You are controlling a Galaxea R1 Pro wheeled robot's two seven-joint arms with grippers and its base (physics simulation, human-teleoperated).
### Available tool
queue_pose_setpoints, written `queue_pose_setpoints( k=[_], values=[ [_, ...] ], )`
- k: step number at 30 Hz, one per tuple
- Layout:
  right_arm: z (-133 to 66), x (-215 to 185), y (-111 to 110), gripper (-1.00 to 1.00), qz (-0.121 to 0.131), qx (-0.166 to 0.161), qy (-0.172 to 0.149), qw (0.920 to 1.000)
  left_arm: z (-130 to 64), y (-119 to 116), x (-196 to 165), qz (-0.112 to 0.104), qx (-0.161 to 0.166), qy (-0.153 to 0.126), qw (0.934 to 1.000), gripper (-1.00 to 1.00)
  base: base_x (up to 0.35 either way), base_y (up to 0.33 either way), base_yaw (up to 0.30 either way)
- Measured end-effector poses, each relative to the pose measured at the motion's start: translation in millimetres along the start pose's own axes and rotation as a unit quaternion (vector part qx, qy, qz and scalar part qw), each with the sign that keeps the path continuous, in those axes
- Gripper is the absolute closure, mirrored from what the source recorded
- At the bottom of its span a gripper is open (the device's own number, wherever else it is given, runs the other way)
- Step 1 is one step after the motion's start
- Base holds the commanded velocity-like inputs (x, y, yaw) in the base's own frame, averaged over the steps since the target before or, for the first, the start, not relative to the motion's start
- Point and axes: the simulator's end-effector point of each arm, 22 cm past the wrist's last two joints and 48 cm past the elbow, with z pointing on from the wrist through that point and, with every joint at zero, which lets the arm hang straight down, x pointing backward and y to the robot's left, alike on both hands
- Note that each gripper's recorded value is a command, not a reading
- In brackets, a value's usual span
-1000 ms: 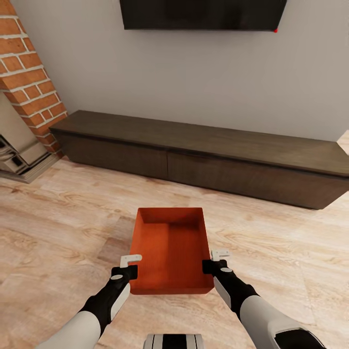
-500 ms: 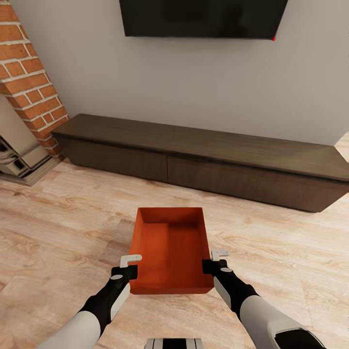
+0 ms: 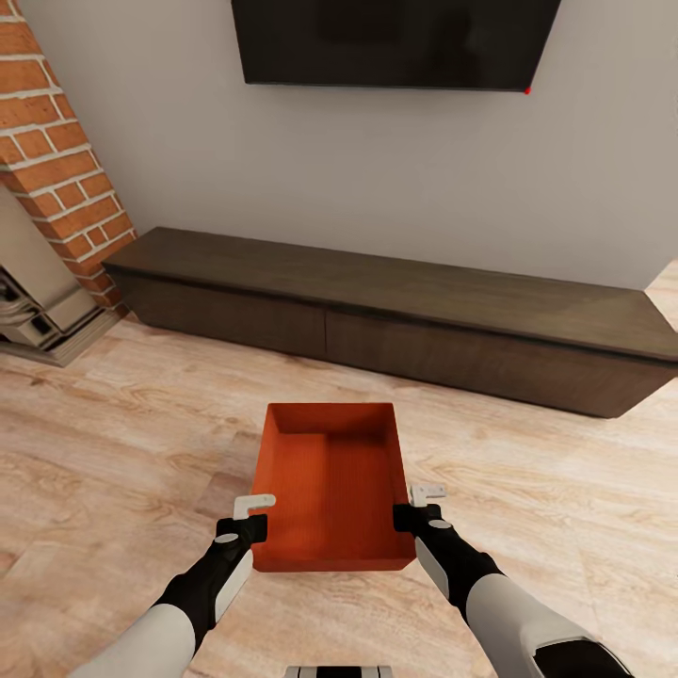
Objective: Move the two storage containers from the living room to the garage. In the garage, place one container on the floor and stack the other container on top of it (either order is fine).
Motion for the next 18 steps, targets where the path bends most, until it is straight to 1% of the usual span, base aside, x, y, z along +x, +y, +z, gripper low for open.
queue_pose_setpoints(
  k=[18],
  values=[
    [-28.9,-26,0,1.00,0.000,0.000,0.000,1.0000,-29.2,3,-25,0.000,0.000,0.000,1.0000,1.00,0.000,0.000,0.000]
  ],
)
